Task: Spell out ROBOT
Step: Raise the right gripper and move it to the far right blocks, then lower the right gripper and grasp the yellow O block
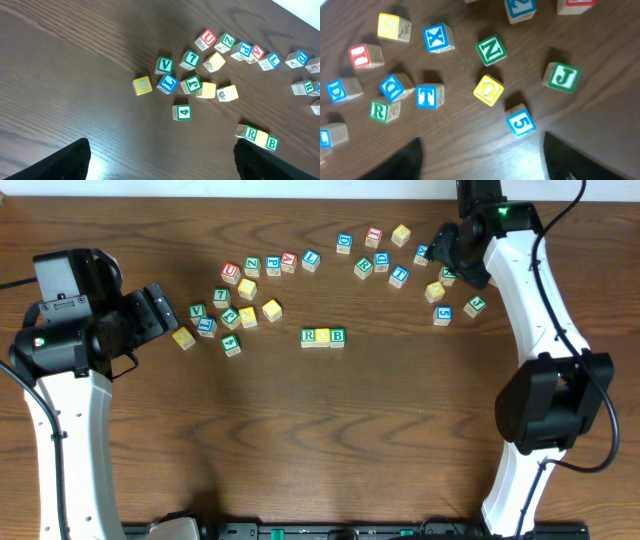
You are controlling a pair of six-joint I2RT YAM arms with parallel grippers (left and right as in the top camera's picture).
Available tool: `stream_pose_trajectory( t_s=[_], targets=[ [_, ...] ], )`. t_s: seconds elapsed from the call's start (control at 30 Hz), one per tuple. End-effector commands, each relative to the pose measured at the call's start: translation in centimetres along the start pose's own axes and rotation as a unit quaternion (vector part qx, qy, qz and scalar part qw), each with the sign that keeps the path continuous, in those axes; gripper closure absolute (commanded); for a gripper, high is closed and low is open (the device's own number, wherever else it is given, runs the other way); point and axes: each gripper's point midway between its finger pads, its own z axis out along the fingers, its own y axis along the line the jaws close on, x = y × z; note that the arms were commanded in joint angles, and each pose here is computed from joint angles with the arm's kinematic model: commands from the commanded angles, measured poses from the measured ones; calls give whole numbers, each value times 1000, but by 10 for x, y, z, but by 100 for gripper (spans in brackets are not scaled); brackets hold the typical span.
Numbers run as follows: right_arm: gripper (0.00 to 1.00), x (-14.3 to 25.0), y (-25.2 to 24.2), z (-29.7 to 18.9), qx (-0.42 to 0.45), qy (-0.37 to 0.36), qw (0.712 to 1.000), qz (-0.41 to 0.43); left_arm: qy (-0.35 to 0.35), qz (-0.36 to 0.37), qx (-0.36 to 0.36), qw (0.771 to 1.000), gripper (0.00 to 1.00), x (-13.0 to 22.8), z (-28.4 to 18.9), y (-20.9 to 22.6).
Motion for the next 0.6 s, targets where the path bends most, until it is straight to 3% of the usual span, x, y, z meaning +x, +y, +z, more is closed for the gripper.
stream_pose_trajectory(
  t_s=[0.0, 0.57],
  targets=[
    [44, 4, 3, 22, 0, 18, 998, 66, 1, -8, -6, 1000, 10, -1, 2, 3],
    [59, 18, 5, 82, 10, 52, 995, 82, 1, -8, -6, 1000, 10, -1, 2, 3]
  ],
)
